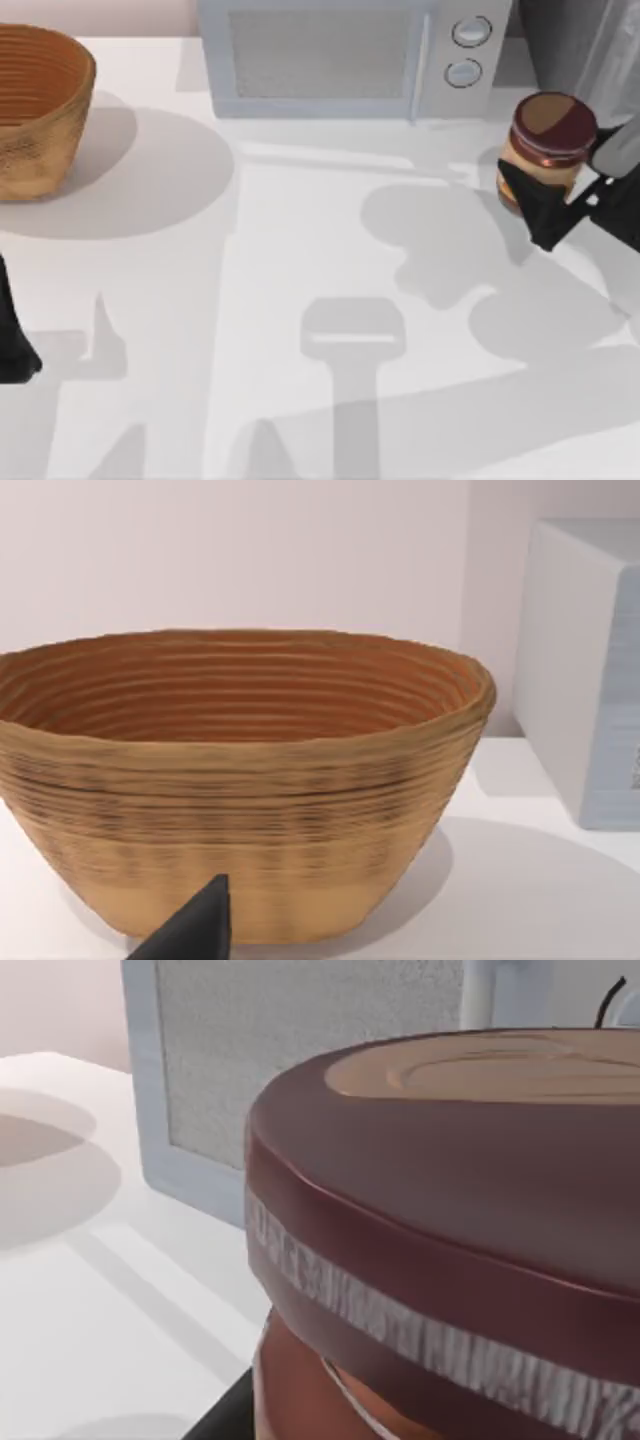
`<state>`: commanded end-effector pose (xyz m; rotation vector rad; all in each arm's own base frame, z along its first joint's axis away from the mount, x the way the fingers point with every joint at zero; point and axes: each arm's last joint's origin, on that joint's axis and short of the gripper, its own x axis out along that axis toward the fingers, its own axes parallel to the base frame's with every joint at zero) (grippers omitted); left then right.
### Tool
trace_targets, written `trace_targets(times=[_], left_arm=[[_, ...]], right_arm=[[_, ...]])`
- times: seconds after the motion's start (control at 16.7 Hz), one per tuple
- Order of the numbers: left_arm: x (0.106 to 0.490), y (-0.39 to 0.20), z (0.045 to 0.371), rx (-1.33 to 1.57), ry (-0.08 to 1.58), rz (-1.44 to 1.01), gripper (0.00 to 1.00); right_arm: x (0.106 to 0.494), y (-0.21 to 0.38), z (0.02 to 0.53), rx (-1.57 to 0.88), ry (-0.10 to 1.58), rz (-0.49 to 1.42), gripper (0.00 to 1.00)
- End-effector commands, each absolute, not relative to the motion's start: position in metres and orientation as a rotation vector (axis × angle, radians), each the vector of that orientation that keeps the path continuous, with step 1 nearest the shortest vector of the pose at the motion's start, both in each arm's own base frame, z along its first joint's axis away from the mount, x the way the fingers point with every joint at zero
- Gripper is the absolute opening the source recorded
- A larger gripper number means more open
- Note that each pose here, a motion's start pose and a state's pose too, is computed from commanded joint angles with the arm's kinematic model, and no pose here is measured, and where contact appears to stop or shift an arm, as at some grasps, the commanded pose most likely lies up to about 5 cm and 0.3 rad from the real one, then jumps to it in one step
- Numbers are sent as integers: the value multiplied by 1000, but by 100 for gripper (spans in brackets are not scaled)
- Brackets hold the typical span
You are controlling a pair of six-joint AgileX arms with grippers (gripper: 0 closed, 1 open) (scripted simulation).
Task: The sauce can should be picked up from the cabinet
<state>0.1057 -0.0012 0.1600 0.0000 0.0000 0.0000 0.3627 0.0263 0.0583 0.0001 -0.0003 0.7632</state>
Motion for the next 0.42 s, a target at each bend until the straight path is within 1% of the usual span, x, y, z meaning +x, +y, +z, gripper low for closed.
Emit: trace_targets(times=[0.06,0.12,0.42], left_arm=[[106,-1,160,0,0,0,100],[106,-1,160,0,0,0,100],[106,-1,160,0,0,0,100]], right_arm=[[363,26,58,0,0,763,98],[363,26,58,0,0,763,100],[363,26,58,0,0,763,100]])
